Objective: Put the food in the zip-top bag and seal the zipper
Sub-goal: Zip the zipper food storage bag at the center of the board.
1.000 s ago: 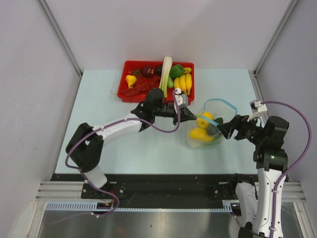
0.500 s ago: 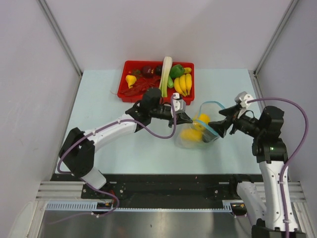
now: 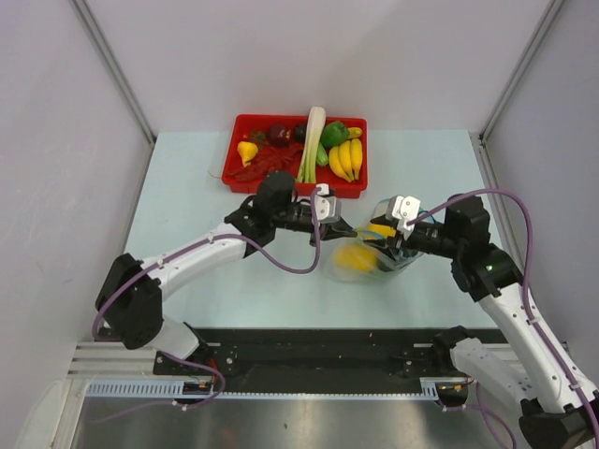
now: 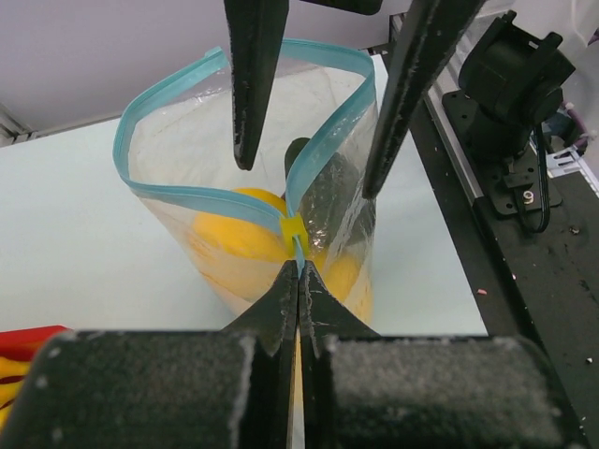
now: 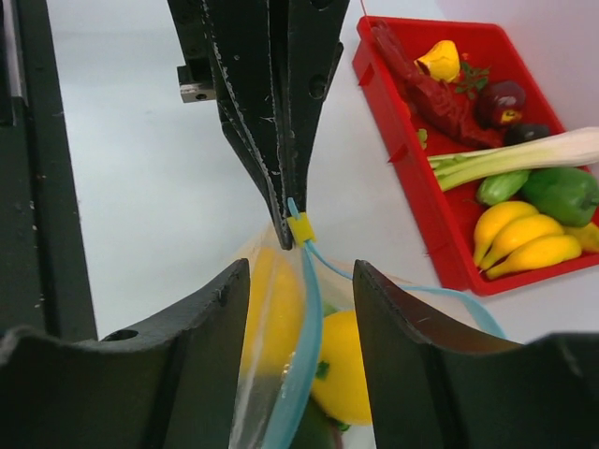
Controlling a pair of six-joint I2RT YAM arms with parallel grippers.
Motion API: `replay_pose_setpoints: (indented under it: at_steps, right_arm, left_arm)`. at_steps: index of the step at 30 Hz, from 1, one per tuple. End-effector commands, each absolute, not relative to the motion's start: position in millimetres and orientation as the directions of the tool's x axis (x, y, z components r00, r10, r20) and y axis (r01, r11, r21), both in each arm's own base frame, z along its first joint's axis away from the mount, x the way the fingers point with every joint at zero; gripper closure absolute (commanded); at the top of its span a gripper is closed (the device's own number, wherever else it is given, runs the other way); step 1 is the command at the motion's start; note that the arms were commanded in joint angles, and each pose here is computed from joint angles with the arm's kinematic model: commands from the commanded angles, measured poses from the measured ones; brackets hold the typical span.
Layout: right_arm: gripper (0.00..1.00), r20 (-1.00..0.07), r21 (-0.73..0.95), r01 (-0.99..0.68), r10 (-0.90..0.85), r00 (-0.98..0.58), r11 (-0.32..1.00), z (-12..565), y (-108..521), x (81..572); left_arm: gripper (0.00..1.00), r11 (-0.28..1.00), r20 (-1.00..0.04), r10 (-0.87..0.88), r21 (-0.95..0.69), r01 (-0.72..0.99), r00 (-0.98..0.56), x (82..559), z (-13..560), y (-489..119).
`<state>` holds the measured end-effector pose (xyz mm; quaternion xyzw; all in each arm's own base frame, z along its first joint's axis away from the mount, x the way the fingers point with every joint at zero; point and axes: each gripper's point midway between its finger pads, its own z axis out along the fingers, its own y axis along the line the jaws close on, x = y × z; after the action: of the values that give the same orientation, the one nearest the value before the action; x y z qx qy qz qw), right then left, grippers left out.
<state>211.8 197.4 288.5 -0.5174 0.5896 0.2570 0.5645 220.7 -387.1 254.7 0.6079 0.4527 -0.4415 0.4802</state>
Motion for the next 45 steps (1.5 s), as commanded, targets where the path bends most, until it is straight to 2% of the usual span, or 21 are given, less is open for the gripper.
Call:
replay_pose_setpoints:
  at_steps: [1, 9, 35, 42, 45]
  right_arm:
    - [0.48, -0.883, -0.437, -0.846, -0.325, 0.339, 0.305, 316.3, 200.4, 218.1]
    - [0.50, -0.870, -0.443, -0.872, -0.334, 0.363, 0.207, 308.7, 213.2, 201.9]
    - [0.63, -0.862, -0.422, -0.894, -0.371, 0.345, 0.151, 295.7, 228.0, 208.4]
    - [0.81, -0.851, -0.436, -0.888, -0.388, 0.355, 0.145, 293.6, 228.0, 210.4]
    - [0.95, -0.849, -0.437, -0.887, -0.393, 0.352, 0.148, 292.8, 227.3, 211.6]
  left_arm:
    - [1.00, -0.167, -0.954, 0.055, 0.283, 0.944, 0.295, 208.7, 280.2, -380.9]
    - [1.00, -0.192, -0.944, 0.057, 0.310, 0.931, 0.326, 205.2, 280.9, -378.0]
    - [1.00, -0.204, -0.937, 0.060, 0.326, 0.923, 0.345, 197.8, 281.8, -378.0]
    - [1.00, -0.196, -0.935, 0.056, 0.334, 0.922, 0.350, 195.2, 284.2, -374.6]
    - [1.00, -0.182, -0.937, 0.060, 0.330, 0.926, 0.345, 195.8, 284.6, -373.3]
